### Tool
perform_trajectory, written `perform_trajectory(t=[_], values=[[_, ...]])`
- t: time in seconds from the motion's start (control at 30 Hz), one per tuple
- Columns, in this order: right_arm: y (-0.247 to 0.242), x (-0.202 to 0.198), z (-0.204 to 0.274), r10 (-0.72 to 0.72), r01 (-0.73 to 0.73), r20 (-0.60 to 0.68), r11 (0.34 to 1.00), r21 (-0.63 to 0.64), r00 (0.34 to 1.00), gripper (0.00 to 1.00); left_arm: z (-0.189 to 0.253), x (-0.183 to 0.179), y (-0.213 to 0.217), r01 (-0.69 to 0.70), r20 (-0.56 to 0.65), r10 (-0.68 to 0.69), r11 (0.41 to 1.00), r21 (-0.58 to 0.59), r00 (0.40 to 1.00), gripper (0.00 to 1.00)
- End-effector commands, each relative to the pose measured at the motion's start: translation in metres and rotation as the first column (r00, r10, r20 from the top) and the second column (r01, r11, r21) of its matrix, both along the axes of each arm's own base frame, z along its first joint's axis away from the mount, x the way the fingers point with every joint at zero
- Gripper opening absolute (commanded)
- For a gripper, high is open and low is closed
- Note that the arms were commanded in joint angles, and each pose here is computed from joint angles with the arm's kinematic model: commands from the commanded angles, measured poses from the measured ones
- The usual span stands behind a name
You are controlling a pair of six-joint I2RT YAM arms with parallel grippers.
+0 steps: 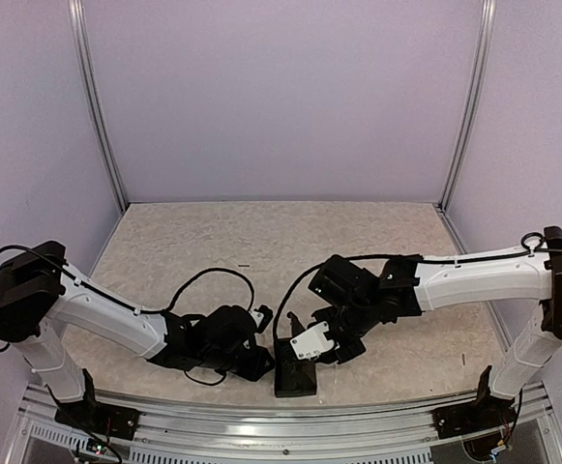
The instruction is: Fold the paper box
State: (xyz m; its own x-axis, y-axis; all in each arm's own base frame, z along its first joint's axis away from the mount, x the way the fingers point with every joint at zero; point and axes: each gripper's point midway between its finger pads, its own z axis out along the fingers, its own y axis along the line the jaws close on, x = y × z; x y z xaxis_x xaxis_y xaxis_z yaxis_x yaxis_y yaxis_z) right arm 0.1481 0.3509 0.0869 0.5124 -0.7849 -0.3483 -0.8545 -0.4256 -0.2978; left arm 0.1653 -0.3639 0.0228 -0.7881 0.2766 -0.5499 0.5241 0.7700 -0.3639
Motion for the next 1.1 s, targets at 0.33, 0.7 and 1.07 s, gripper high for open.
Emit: perform_trajectory(t=[0.33, 0.7, 1.07], values=[[-0.027, 0.024, 0.020, -0.116, 0.117, -0.017, 0.993, 0.030, 0.993, 0.39, 0.017, 0.011, -0.011, 0.044, 0.049, -0.040, 0.994, -0.096, 0.998, 0.26], [-0.050, 0.020, 0.036, -0.114, 0.114, 0.019, 0.993, 0.007, 0.993, 0.52, 0.026, 0.006, 0.000, 0.072, 0.104, -0.062, 0.993, -0.089, 0.993, 0.31], [-0.069, 0.028, 0.057, -0.209, 0.215, -0.063, 0.971, 0.102, 0.976, 0.61, 0.099, 0.049, -0.026, 0.339, 0.508, -0.276, 0.940, -0.033, 0.816, 0.50]])
